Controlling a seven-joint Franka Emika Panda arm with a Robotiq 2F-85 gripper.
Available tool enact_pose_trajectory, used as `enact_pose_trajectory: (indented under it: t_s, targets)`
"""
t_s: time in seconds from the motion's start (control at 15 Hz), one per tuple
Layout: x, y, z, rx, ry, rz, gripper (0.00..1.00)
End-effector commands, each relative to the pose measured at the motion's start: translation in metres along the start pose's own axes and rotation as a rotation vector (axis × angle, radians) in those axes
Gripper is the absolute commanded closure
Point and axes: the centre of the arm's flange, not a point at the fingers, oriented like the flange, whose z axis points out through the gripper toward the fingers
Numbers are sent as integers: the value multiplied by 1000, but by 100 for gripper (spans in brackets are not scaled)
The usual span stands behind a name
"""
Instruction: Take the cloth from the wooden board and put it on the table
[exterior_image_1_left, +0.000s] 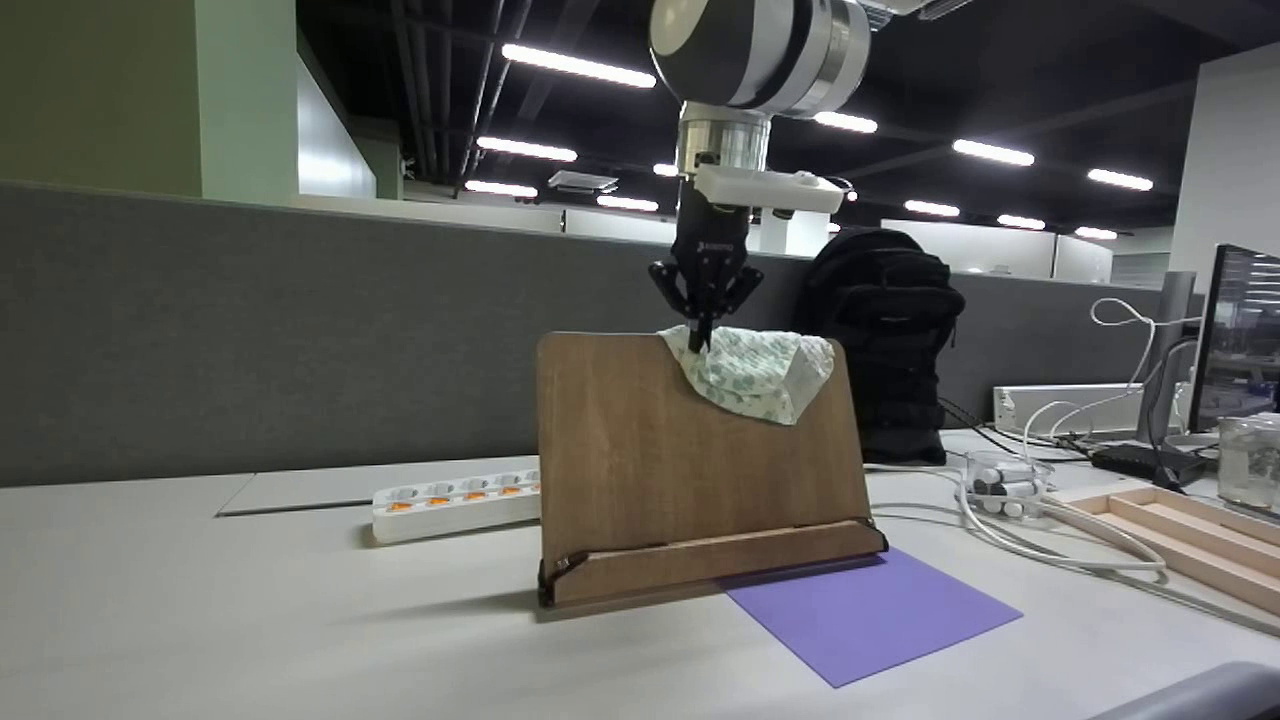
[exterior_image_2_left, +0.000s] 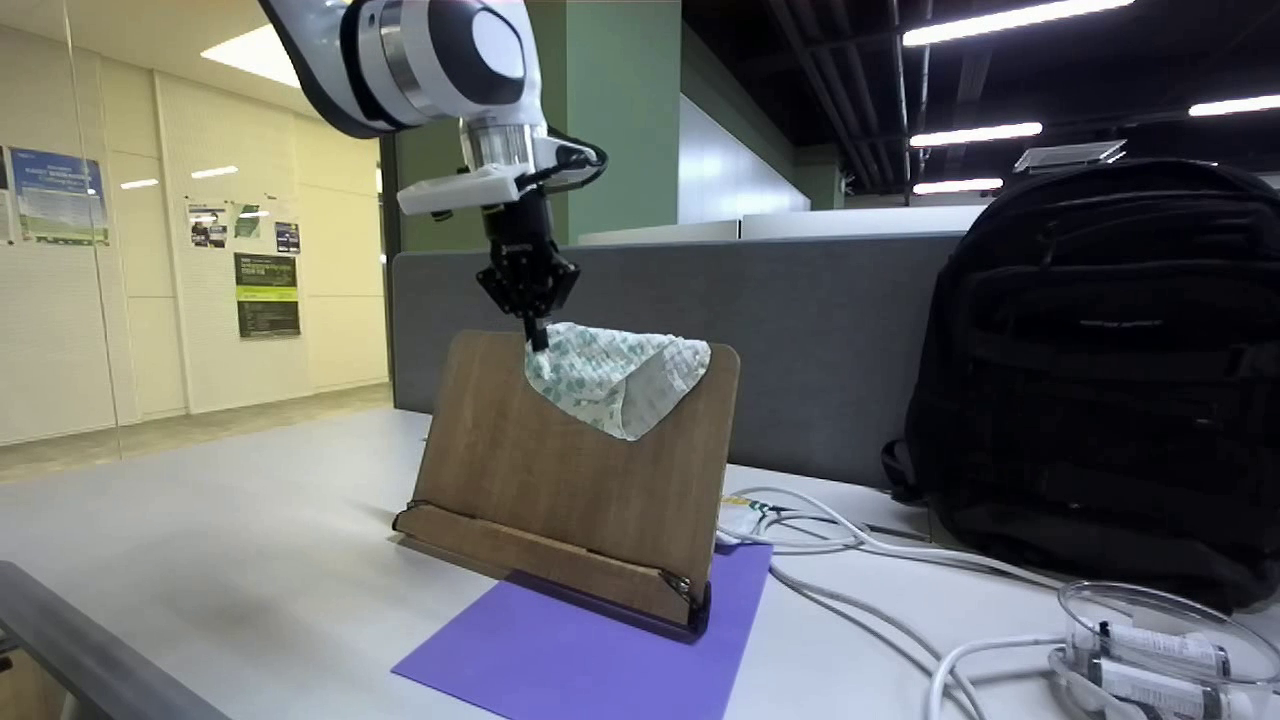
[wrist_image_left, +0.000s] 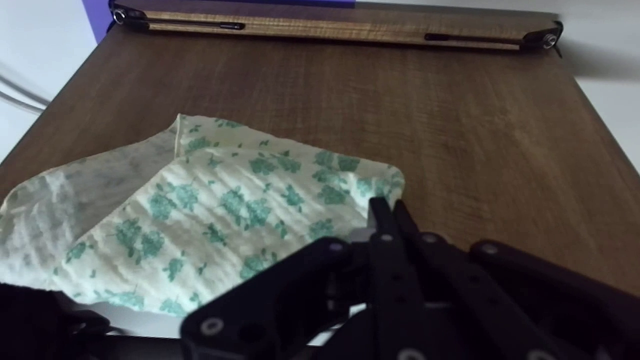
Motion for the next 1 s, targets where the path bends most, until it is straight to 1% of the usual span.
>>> enact_pose_trajectory:
  t_s: [0.0,0.27,0.47,0.73,0.93]
  targets:
    - [0,15,-34,-15,66,66,100]
    - [-8,46,-87,-20,188,200,100]
    - [-25,77,-123,-22,256,328,100]
    - [-54,131,-143,-31,280,507,100]
    - [-76,171,-136,-35,248,611,100]
